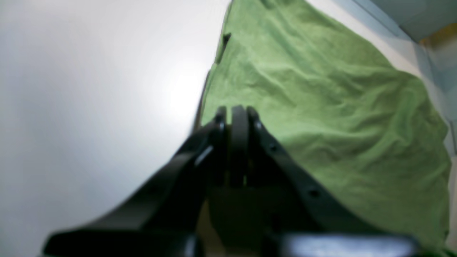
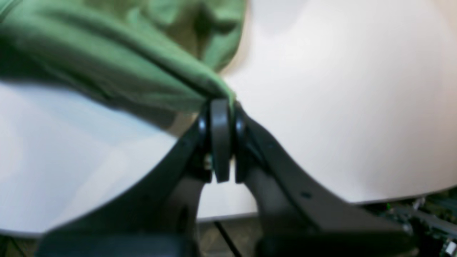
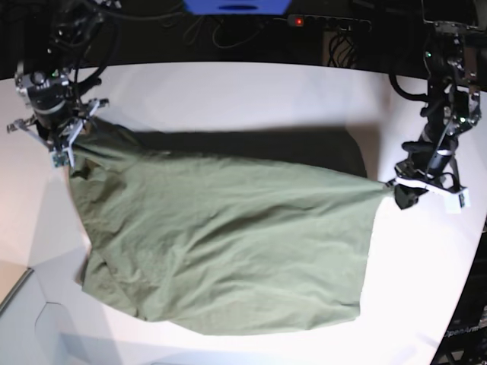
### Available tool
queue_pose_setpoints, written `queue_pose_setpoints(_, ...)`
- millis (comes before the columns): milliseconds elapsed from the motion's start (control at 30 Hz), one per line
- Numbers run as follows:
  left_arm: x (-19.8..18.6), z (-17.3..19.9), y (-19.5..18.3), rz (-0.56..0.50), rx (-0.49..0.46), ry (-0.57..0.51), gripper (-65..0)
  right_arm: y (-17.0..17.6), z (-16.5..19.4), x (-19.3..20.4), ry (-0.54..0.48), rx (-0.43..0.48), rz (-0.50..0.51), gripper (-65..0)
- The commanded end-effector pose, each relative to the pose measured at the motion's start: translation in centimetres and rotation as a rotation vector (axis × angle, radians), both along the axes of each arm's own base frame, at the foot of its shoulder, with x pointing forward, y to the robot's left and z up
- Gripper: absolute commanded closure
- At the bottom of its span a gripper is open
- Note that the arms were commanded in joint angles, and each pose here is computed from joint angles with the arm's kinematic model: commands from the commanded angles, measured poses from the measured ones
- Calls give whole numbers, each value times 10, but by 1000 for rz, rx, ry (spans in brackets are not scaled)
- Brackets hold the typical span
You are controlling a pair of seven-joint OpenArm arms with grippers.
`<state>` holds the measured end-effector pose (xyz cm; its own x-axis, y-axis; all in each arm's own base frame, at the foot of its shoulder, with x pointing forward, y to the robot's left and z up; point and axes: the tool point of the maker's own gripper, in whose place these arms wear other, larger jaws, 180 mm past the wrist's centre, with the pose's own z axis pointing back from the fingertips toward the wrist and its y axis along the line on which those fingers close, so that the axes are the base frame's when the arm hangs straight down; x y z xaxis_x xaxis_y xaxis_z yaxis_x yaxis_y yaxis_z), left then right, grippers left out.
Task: Layout the t-shirt on the table in an organized manner, then fold the t-shirt properly
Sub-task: 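Lay the shirt down with both grippers, pulling it taut between them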
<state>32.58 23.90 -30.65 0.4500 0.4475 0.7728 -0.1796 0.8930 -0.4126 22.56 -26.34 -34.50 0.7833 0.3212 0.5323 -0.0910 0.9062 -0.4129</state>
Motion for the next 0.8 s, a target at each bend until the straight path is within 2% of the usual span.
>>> queue_pose_setpoints(0,4,13,7,2,14,-28,-1,-2,6,0,-22,-14,4,0)
queue_pose_setpoints(133,-4,4,8,-13,-2,50,-1,-3,-9,-27,55,-17,6,0)
queue_pose_setpoints(267,-6,-2,14,-12,20,79,-1,-3,-21,-49,118,-16,6,0)
queue_pose_setpoints(433,-20,-23,20,-53,47,222,-1,-5,-23,-54,131,-21,0,0)
queue_pose_setpoints(633,-66,-60,16,-99,60,443,-1,-11,-26,-67,166,-39,4,0)
queue_pose_setpoints(767,-90,-70,21,-101,118,484,-1,-18,-26,-74,176,-47,-21,0)
